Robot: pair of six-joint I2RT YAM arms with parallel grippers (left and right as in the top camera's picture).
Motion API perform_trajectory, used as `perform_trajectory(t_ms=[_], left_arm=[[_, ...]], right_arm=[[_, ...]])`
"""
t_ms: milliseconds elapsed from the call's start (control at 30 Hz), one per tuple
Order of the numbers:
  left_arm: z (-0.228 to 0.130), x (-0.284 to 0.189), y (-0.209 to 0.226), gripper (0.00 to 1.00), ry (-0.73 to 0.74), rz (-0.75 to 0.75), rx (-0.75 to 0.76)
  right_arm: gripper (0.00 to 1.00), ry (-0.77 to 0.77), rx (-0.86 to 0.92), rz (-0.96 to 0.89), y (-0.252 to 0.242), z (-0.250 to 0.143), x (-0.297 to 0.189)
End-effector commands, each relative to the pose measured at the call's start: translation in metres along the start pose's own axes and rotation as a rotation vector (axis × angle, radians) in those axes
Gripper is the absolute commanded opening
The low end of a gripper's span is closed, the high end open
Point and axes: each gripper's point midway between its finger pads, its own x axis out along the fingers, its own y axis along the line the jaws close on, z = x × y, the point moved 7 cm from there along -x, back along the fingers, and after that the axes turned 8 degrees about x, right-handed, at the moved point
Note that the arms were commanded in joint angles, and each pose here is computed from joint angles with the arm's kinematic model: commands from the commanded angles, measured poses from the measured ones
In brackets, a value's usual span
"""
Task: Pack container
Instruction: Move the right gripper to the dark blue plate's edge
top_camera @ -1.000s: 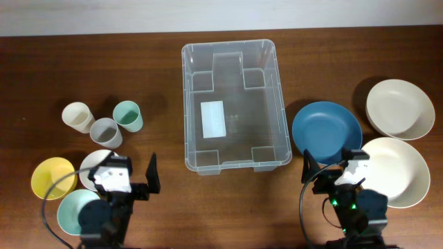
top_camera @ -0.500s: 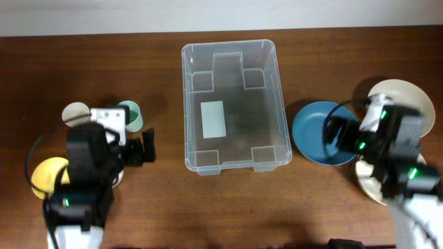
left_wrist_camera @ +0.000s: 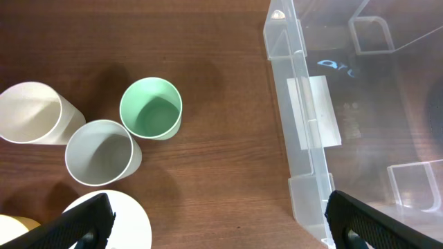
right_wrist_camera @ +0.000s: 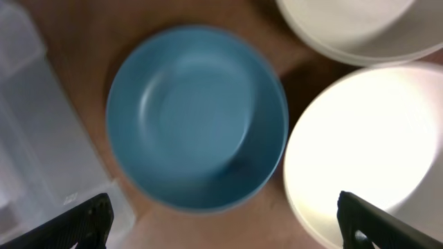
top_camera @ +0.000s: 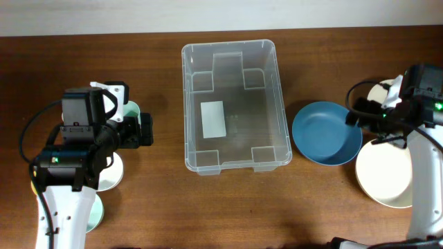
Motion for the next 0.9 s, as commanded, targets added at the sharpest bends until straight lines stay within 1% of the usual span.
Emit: perform_trajectory(t_ms=[0, 133, 300, 467, 700, 867], left_arm=[[0.006, -0.005, -0.001, 1.0, -0.022, -0.015, -0.008], [0.006, -0.004, -0.001, 1.0, -0.02, -0.015, -0.008], [0.006, -0.004, -0.001, 1.0, -0.019, -0.015, -0.008], [0.006, -0.004, -0.001, 1.0, -0.019, -0.015, -0.008], [0.006, -0.004, -0.001, 1.0, -0.019, -0.015, -0.008], [0.006, -0.004, -0.001, 1.0, -0.019, -0.015, -0.008]], right_arm=[[0.99, -0.067, -0.002, -0.099, -0.008, 0.023, 0.011], [0.99, -0.035, -0.008, -0.111, -0.007, 0.036, 0.045], [0.99, 0.083, -0.003, -0.131, -0.011, 0.034, 0.091], [0.99, 0.138, 0.0, -0.149, -0.014, 0.035, 0.128], [0.99, 0.157, 0.0, -0.155, -0.016, 0.037, 0.157], [0.99, 0.223, 0.005, -0.171, -0.021, 0.028, 0.18]])
